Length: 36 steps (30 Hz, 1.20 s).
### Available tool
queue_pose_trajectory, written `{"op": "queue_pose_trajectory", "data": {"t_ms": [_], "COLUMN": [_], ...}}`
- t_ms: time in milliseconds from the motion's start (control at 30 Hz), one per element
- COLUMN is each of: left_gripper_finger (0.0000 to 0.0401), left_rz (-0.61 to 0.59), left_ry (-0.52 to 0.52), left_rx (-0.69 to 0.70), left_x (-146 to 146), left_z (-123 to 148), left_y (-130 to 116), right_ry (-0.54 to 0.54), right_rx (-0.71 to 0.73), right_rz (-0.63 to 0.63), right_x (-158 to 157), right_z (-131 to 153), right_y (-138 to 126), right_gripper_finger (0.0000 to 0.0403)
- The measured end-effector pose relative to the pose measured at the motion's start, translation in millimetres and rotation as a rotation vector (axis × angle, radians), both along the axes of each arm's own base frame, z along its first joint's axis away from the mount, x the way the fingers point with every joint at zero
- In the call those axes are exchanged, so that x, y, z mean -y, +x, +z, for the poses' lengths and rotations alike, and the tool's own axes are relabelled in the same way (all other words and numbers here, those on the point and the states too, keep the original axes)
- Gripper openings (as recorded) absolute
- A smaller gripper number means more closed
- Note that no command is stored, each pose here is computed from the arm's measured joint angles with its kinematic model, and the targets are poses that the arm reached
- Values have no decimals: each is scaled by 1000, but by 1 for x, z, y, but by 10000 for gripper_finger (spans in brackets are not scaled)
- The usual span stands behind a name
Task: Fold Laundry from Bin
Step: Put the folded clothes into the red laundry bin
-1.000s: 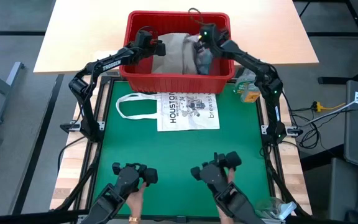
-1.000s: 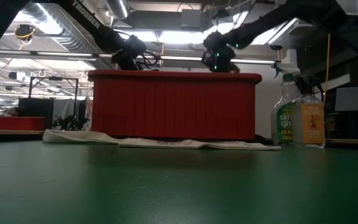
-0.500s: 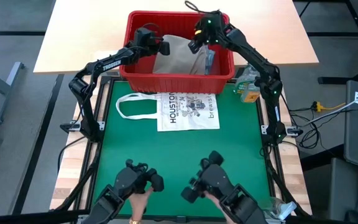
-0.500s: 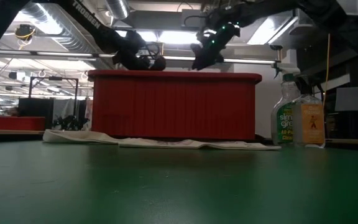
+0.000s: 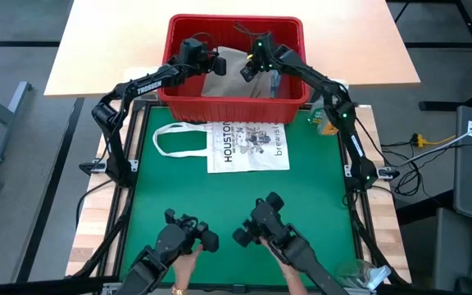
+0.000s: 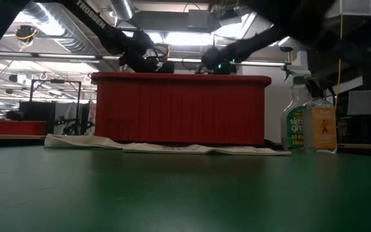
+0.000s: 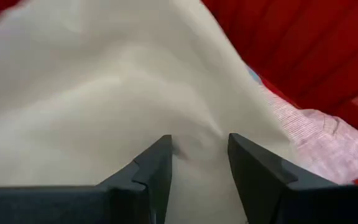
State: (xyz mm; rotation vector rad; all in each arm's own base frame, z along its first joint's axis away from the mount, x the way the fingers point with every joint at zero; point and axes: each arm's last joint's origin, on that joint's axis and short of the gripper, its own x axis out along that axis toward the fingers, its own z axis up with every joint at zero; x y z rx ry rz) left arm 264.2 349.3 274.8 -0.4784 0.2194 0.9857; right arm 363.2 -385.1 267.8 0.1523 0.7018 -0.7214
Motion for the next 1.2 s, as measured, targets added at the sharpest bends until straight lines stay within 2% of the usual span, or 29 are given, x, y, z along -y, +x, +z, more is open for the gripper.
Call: {"op": "queue_pose_trajectory", "data": {"t_ms": [133, 267, 467, 633, 733, 900, 1067, 1200], "left_gripper_finger": [119, 119, 119, 119, 119, 119, 119, 119], "left_rz": [13, 14, 13, 13, 13, 13, 13, 13], "left_ry": [17, 17, 17, 16, 16, 16, 16, 16], "left_rx": [-25, -26, -26, -26, -26, -26, -26, -26], "left_x": [0, 0, 0, 0, 0, 0, 0, 0], "left_z": [0, 0, 0, 0, 0, 0, 0, 0], "left_y": [-1, -1, -1, -1, -1, -1, -1, -1], "right_ry": [-8, 34, 51, 39, 0, -124, -151, -146], "right_rx": [14, -3, -17, -7, 28, 155, 257, 334], "right_rz": [-44, -74, -84, -83, -85, -67, -30, -1], "right_x": [19, 30, 35, 31, 29, 24, 23, 24], "right_z": [-29, -57, -68, -50, -23, 23, 26, 13], "right_y": [2, 1, -1, -3, -5, -6, 5, 19], "right_gripper_finger": [158, 158, 158, 158, 158, 158, 158, 158]}}
